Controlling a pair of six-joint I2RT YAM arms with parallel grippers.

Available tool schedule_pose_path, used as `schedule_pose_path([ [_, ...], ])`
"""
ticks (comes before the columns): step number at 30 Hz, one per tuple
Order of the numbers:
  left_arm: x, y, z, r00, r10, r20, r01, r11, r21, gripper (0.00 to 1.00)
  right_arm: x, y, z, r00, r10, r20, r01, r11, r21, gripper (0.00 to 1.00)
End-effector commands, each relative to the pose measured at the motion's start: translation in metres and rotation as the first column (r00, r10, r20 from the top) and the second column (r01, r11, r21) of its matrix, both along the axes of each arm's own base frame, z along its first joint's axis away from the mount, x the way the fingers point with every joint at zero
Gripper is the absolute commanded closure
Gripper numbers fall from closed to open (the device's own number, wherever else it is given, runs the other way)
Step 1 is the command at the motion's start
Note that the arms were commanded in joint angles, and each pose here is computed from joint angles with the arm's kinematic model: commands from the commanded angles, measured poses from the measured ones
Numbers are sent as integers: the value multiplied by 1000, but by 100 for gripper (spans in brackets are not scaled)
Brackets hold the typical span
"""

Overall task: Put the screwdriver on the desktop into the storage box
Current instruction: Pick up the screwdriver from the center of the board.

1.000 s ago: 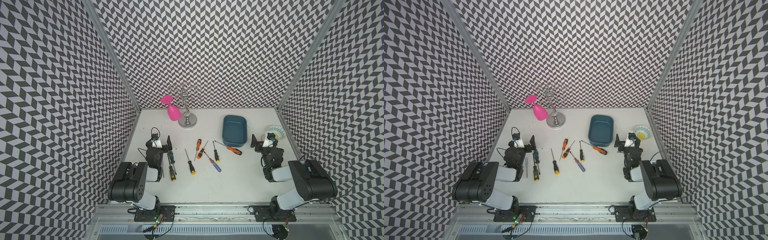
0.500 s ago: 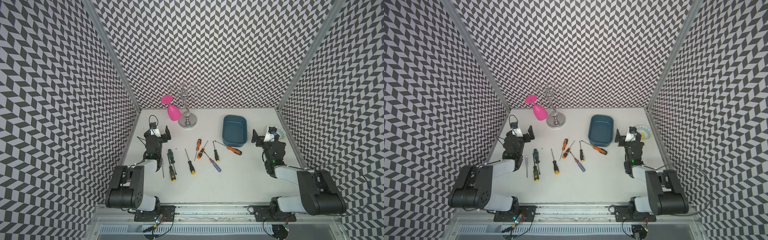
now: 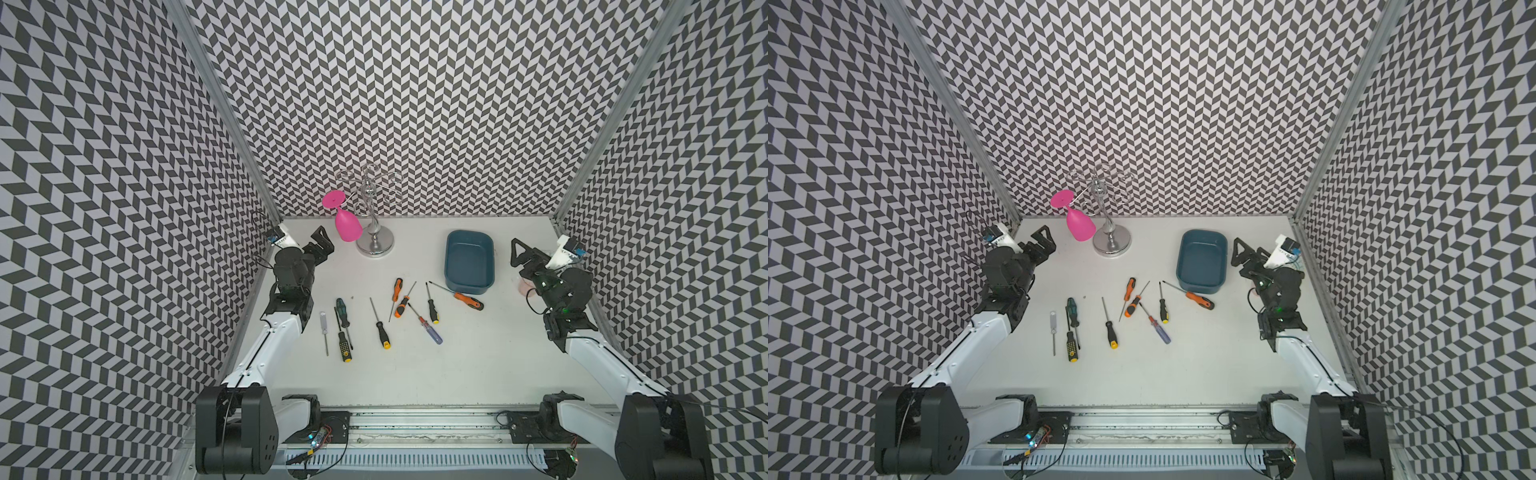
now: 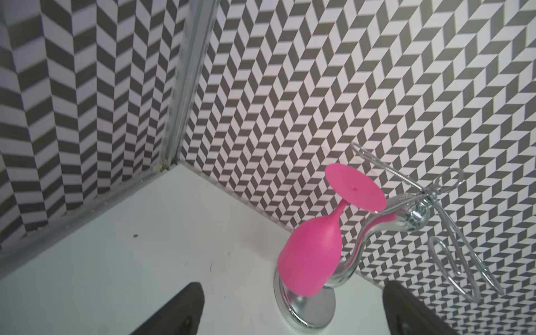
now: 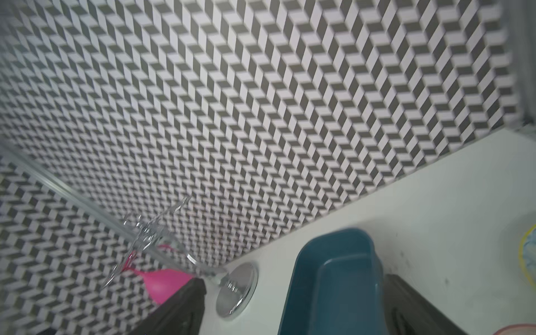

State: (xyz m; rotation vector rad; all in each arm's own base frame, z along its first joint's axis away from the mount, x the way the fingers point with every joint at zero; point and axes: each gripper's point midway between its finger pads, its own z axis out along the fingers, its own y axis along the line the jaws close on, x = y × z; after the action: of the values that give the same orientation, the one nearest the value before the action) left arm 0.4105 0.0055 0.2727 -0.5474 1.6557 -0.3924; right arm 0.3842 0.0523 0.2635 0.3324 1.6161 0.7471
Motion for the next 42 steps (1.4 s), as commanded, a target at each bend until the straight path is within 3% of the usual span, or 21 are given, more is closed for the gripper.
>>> schedule_pose_path([
  [1,-17,-27,-24,980,-129,-154,108,985,-138,4,-3,42,10,973,215,-87,-215,977,0,8],
  [5,-47,-57,-59,929,-251,-272,206,961,-184,10,-11,65,-11,939,276,-204,-290,956,-43,16],
  [10,-88,-95,-93,871,-385,-304,338,920,-196,35,-35,112,-60,872,342,-350,-407,904,-133,30],
  [12,-100,-107,-101,845,-429,-319,386,902,-191,35,-44,130,-82,838,355,-415,-454,875,-169,35],
  [17,-121,-129,-121,782,-504,-367,464,864,-197,19,-63,163,-121,774,359,-522,-534,813,-233,33],
  [24,-136,-144,-137,760,-523,-386,470,852,-229,22,-77,201,-164,660,386,-645,-642,735,-218,33],
  [30,-153,-152,-157,738,-530,-418,467,848,-251,26,-80,223,-188,596,384,-705,-691,692,-207,33],
  [31,-155,-151,-159,738,-527,-421,462,850,-254,26,-65,209,-195,657,270,-704,-630,710,-315,46],
  [33,-158,-149,-162,740,-521,-425,454,853,-256,26,-64,210,-204,639,245,-729,-640,695,-328,50],
  [42,-161,-150,-165,729,-529,-434,461,848,-261,26,-62,213,-229,618,151,-771,-642,663,-385,56],
])
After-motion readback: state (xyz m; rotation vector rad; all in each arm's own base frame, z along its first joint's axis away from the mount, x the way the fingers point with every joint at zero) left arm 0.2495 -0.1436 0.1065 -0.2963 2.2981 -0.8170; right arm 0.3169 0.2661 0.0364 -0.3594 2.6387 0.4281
